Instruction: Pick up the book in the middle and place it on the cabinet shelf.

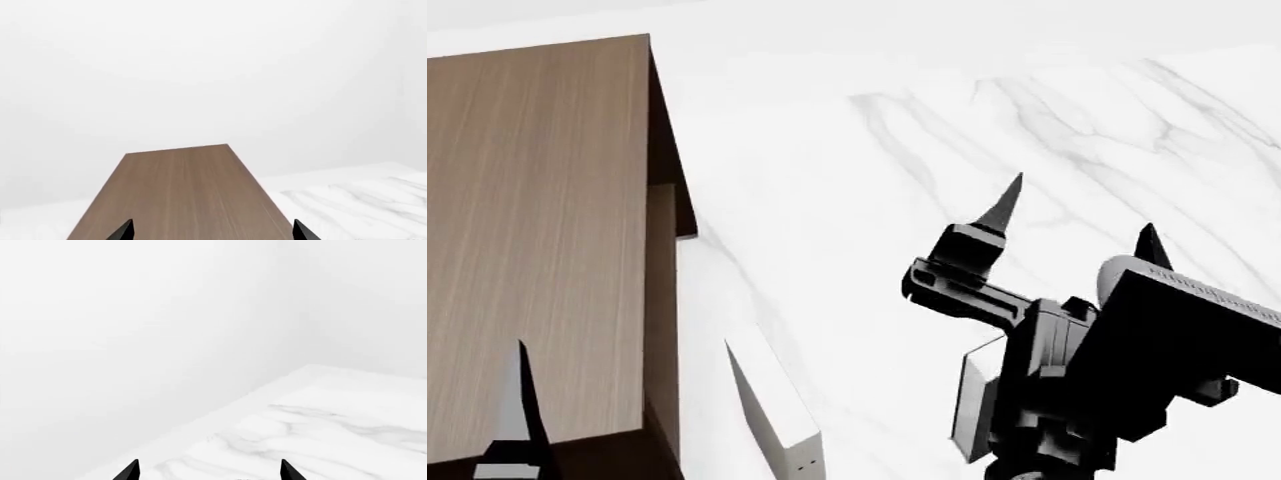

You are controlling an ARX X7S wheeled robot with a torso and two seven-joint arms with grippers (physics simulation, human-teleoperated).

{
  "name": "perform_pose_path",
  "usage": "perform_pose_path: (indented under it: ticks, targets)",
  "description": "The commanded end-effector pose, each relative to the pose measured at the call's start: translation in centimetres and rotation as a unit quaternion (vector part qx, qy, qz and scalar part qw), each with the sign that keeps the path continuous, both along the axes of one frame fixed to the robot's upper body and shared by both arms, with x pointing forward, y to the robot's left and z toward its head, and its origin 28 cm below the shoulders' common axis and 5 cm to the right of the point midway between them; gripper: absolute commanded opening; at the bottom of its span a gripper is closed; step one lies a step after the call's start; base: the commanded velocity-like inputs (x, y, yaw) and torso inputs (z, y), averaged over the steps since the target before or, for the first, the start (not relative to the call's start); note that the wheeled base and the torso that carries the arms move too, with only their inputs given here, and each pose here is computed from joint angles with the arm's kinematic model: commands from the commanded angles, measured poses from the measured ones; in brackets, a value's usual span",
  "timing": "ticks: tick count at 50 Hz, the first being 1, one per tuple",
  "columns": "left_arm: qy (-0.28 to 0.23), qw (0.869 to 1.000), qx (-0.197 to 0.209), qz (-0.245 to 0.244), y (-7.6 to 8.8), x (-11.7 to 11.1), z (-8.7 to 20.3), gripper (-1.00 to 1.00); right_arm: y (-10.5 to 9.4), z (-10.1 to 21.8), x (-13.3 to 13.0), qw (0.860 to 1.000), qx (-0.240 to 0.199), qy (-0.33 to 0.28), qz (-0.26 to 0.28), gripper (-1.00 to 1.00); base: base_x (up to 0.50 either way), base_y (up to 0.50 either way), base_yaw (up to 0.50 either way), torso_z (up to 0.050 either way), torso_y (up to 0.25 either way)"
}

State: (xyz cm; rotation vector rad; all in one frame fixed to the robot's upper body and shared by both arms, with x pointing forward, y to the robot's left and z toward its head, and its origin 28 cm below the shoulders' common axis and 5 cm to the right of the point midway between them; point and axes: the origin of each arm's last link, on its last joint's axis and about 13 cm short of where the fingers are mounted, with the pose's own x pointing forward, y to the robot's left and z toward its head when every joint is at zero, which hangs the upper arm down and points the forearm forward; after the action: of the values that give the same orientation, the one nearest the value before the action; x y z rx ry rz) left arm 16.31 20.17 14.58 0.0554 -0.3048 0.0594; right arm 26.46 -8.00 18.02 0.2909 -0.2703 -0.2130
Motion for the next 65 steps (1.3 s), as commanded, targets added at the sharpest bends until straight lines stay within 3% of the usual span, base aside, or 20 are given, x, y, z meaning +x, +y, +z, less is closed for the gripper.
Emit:
perform_pose_path:
  ticks: [1,8,10,11,12,15,17,20,21,22,23,24,28,31,33,39,41,43,47,65]
  targets:
    - [0.001,1.000,-0.011,-0.014,-0.1,0.1,-0.1,1.00,1.3,5.7,6.7,0.990,0.089,0.069,-0.079,1.00,0.00,0.00,0.00,0.000,0.000]
    - [0.000,1.000,-0.011,-0.013,-0.1,0.2,-0.1,1.00,1.8,7.1,11.2,0.978,0.109,0.079,-0.162,1.00,0.00,0.00,0.00,0.000,0.000]
    - [0.000,1.000,-0.015,-0.014,0.0,0.2,-0.1,1.00,1.8,7.3,11.5,0.971,0.108,0.045,-0.208,1.00,0.00,0.00,0.00,0.000,0.000]
    - [-0.001,1.000,-0.017,-0.014,-0.1,0.2,0.0,1.00,2.0,7.4,11.5,0.975,0.122,0.045,-0.182,1.00,0.00,0.00,0.00,0.000,0.000]
    - [-0.002,1.000,-0.015,-0.015,-0.1,0.2,-0.1,1.00,2.4,7.3,12.1,0.969,0.142,0.103,-0.176,1.00,0.00,0.00,0.00,0.000,0.000]
    - [-0.001,1.000,-0.016,-0.014,-0.1,0.2,-0.2,1.00,2.7,7.8,13.4,0.957,0.105,0.147,-0.228,1.00,0.00,0.00,0.00,0.000,0.000]
    - [-0.001,1.000,-0.016,-0.015,-0.2,0.2,-0.1,1.00,2.6,8.1,13.9,0.934,0.155,0.194,-0.256,1.00,0.00,0.00,0.00,0.000,0.000]
    - [-0.002,1.000,-0.016,-0.013,0.0,0.2,-0.1,1.00,3.2,8.8,14.9,0.932,0.131,0.203,-0.271,1.00,0.00,0.00,0.00,0.000,0.000]
    - [0.001,1.000,-0.013,-0.007,0.1,0.3,-0.1,1.00,3.2,9.1,15.2,0.919,0.140,0.206,-0.305,1.00,0.00,0.00,0.00,0.000,0.000]
    - [0.001,1.000,-0.014,-0.005,0.2,0.3,-0.2,1.00,3.3,9.3,15.3,0.918,0.151,0.209,-0.302,1.00,0.00,0.00,0.00,0.000,0.000]
    - [0.000,1.000,-0.019,-0.006,0.2,0.3,-0.1,1.00,3.5,9.5,15.5,0.924,0.126,0.204,-0.297,1.00,0.00,0.00,0.00,0.000,0.000]
    - [-0.001,1.000,-0.018,-0.005,0.2,0.2,-0.1,1.00,3.6,9.6,15.7,0.914,0.149,0.216,-0.310,1.00,0.00,0.00,0.00,0.000,0.000]
    - [-0.002,1.000,-0.020,-0.009,0.1,0.2,-0.1,1.00,3.9,9.7,16.4,0.907,0.124,0.235,-0.327,1.00,0.00,0.00,0.00,0.000,0.000]
    - [-0.001,1.000,-0.019,-0.009,0.1,0.3,-0.3,1.00,4.2,10.0,16.6,0.899,0.170,0.273,-0.297,1.00,0.00,0.00,0.00,0.000,0.000]
    - [0.000,1.000,-0.020,-0.011,0.0,0.3,-0.3,1.00,4.6,11.1,16.6,0.901,0.166,0.276,-0.291,1.00,0.00,0.00,0.00,0.000,0.000]
    - [-0.003,1.000,-0.023,-0.012,0.1,0.2,-0.1,1.00,4.7,12.4,16.6,0.880,0.166,0.293,-0.335,1.00,0.00,0.00,0.00,0.000,0.000]
    - [-0.005,1.000,-0.025,-0.010,0.3,0.2,-0.1,1.00,5.0,12.2,16.6,0.876,0.178,0.304,-0.328,1.00,0.00,0.00,0.00,0.000,0.000]
    - [-0.005,1.000,-0.025,-0.008,0.3,0.2,-0.1,1.00,4.8,11.8,16.6,0.879,0.158,0.305,-0.330,1.00,0.00,0.00,0.00,0.000,0.000]
    - [-0.005,1.000,-0.025,-0.009,0.3,0.1,0.0,1.00,4.6,11.0,16.7,0.860,0.201,0.334,-0.329,1.00,0.00,0.00,0.00,0.000,0.000]
    - [-0.004,1.000,-0.025,-0.006,0.4,0.2,-0.1,1.00,3.9,7.9,16.8,0.832,0.206,0.401,-0.324,1.00,0.00,0.00,0.00,0.000,0.000]
